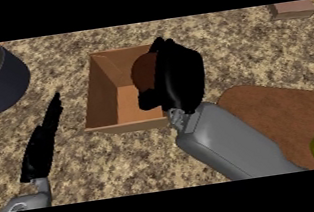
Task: Pick the cupcake from the cutting board and place it in the cardboard box
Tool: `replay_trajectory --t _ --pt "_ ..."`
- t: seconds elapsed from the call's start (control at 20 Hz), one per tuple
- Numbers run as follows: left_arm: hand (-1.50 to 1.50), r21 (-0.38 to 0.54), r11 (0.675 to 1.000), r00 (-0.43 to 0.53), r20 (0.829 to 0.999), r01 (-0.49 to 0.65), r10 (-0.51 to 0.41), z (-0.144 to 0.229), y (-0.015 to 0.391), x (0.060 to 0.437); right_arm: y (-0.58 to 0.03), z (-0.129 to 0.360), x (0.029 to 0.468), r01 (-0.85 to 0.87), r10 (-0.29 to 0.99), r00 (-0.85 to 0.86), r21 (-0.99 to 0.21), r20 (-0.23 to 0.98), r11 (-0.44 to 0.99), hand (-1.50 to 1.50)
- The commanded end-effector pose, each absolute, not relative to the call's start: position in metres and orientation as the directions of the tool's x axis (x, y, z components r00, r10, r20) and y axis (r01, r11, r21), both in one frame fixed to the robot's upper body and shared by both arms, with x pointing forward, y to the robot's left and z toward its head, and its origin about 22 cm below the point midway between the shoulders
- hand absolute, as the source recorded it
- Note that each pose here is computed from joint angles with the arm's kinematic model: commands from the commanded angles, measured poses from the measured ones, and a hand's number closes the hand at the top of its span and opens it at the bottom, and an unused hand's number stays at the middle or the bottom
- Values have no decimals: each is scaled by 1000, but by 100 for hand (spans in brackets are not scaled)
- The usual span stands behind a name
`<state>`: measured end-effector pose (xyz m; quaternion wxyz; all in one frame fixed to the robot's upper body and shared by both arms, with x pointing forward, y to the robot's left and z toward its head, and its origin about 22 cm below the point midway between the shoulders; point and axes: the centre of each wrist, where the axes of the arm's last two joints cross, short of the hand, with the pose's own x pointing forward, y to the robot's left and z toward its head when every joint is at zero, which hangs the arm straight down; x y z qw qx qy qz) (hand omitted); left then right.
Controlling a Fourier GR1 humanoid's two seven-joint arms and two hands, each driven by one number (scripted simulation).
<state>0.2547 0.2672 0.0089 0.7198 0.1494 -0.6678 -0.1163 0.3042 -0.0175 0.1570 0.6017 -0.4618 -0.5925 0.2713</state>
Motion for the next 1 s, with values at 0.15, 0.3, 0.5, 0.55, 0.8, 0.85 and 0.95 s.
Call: replay_trajectory --t 0.15,0.3,0.5,0.55,0.8,0.85,0.95 --pt "0 374 927 77 925 -34 -371 18 269 262 -19 125 344 213 728 382 -820 570 530 -150" --pt "0 377 926 92 924 -38 -372 15 268 272 -11 132 356 227 721 347 -799 600 556 -150" --pt "0 348 937 82 935 -22 -346 10 267 254 -14 128 361 327 644 285 -703 710 631 -150" --pt "0 358 933 78 932 -31 -355 12 266 256 -22 127 369 385 620 263 -670 739 635 -150" --pt "0 367 928 110 927 -62 -359 10 266 258 -27 142 372 564 477 107 -448 873 694 -150" --pt "0 379 923 110 922 -63 -371 11 276 253 -31 138 370 583 440 97 -410 893 701 -150" --pt "0 377 925 108 922 -49 -371 12 277 249 -29 138 364 603 379 64 -339 923 722 -150"
